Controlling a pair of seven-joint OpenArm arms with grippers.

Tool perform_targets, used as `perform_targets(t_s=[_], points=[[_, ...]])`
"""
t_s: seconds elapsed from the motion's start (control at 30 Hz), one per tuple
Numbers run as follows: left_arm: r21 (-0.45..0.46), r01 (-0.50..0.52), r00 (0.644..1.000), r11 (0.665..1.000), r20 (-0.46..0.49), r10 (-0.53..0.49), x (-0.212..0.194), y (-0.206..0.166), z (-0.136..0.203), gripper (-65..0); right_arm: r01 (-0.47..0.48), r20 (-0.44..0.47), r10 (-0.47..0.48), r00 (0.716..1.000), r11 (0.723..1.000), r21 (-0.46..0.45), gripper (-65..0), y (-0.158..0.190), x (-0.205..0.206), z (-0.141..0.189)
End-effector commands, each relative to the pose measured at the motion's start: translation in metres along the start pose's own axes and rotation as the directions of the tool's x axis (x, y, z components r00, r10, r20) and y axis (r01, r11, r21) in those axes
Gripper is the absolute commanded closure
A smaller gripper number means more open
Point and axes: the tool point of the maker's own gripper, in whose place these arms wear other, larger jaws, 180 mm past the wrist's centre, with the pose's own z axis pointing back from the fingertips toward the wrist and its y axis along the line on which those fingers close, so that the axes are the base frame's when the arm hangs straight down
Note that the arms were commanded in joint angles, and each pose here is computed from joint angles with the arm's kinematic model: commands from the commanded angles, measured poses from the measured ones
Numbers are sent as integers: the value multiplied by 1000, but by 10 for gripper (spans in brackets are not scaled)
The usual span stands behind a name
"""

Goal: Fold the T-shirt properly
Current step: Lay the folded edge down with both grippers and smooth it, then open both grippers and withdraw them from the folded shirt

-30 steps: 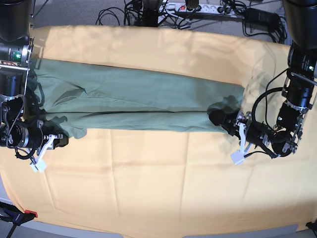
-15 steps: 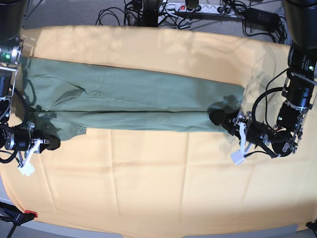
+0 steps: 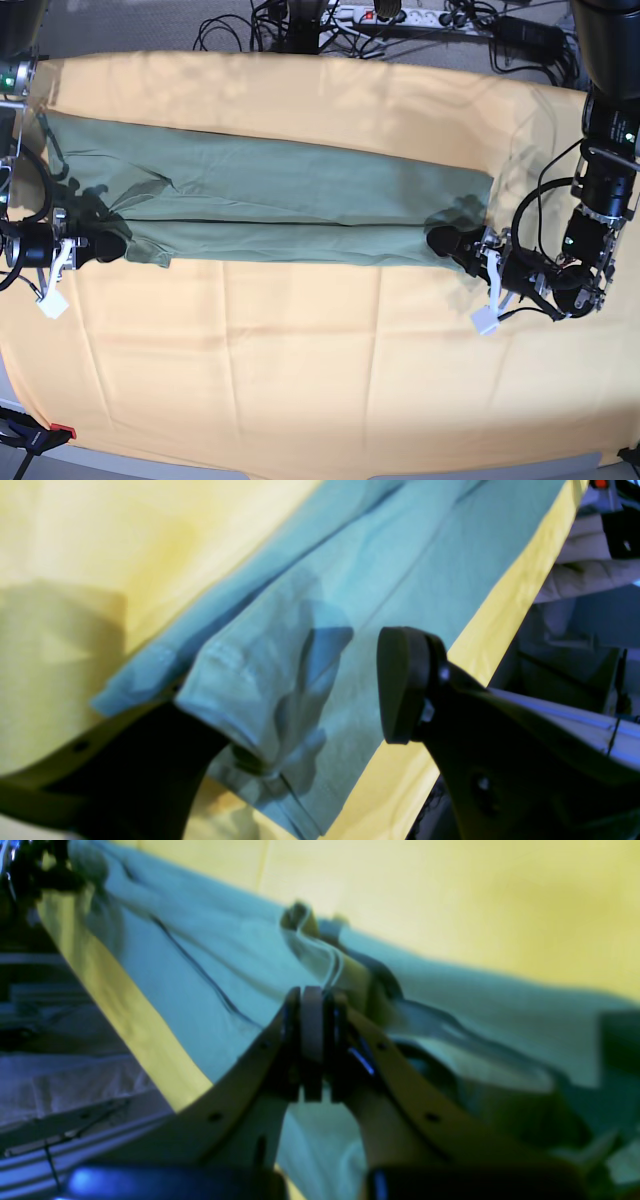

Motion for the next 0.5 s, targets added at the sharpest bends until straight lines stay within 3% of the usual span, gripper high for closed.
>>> perform_targets(t_s=[0.0, 0.27, 0.47], points=[[13, 30, 998, 999, 52, -31, 20, -2, 17, -390, -38, 31, 39, 999, 999, -14, 0, 2, 13, 15], [18, 28, 990, 999, 136, -30, 36, -1, 32, -390, -74, -34, 73, 997, 997, -23, 0, 8, -14, 13], [21, 27, 973, 999, 227, -31, 52, -1, 49, -390, -49, -76, 47, 996, 998, -32, 0, 3, -36, 15]])
